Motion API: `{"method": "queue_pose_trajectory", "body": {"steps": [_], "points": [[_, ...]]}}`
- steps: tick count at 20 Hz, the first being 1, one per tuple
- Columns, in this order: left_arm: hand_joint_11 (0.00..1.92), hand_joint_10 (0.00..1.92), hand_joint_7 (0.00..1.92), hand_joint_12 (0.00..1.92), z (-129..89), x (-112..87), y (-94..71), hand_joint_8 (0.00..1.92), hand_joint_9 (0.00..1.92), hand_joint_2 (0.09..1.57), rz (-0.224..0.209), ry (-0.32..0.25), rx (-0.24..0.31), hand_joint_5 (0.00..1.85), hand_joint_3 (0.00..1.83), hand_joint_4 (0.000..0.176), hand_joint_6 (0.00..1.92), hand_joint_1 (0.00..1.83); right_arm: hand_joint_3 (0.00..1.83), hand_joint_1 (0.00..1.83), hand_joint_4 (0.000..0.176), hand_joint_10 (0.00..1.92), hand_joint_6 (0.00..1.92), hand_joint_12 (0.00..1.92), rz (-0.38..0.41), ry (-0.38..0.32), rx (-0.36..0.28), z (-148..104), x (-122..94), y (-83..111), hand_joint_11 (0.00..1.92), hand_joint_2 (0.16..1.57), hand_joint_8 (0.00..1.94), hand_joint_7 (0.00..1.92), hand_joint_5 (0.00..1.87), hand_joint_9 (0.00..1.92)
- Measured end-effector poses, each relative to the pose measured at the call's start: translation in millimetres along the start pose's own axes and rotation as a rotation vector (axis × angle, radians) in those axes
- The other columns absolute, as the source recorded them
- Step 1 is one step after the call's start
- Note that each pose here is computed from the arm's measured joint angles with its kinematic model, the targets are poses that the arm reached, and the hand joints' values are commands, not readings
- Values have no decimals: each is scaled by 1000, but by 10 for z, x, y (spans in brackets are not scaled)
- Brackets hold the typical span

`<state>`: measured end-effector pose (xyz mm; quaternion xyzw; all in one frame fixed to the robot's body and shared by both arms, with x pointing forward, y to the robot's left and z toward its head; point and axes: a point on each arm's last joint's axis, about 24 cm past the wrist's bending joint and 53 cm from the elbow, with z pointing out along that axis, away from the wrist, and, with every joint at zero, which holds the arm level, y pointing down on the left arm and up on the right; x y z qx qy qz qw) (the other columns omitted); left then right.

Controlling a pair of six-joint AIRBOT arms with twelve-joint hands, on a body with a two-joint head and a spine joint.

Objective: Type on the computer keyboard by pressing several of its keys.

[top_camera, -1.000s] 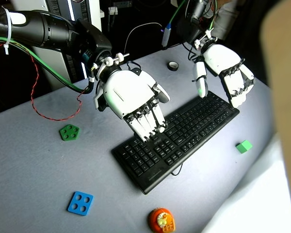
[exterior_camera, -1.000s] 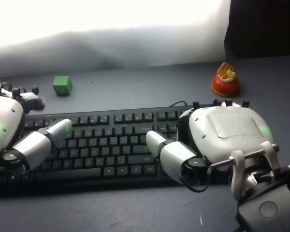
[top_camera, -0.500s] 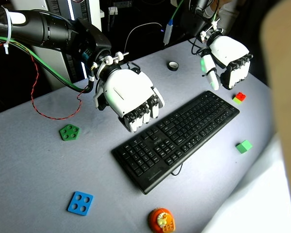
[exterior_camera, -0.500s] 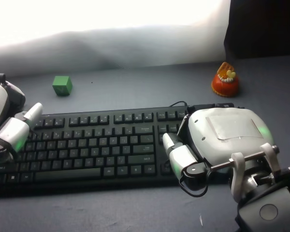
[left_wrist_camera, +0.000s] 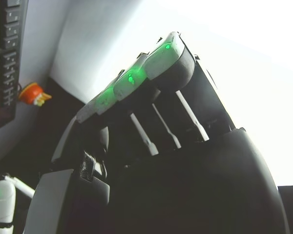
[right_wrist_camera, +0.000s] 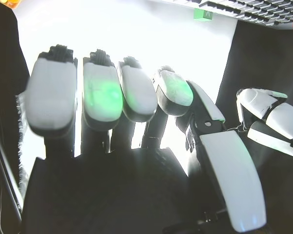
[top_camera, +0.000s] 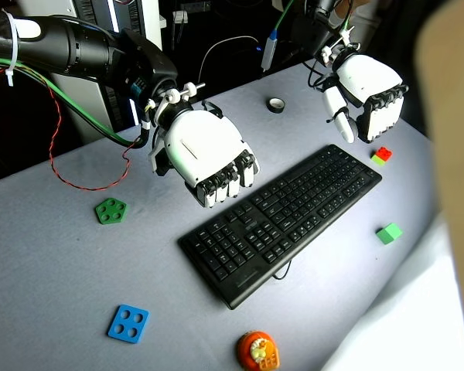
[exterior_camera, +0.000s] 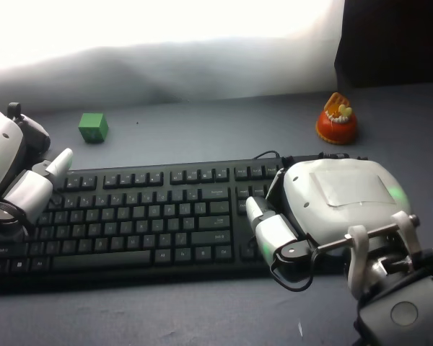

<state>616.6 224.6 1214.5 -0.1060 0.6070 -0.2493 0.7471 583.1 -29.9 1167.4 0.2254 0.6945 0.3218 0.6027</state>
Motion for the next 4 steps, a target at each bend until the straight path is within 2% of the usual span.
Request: {"method": "queue_pose_trajectory", "body": {"steps": [4], "points": [[1213,1920,1246,1921,6,-7,-7,1845,1248,1511,-2,-2,1,1071,0,0,1921,345,33,468,176,1921,1921,1921,-22,-7,25,-16,-71,-139,1429,1506,1941,1365,1198,1438]]}}
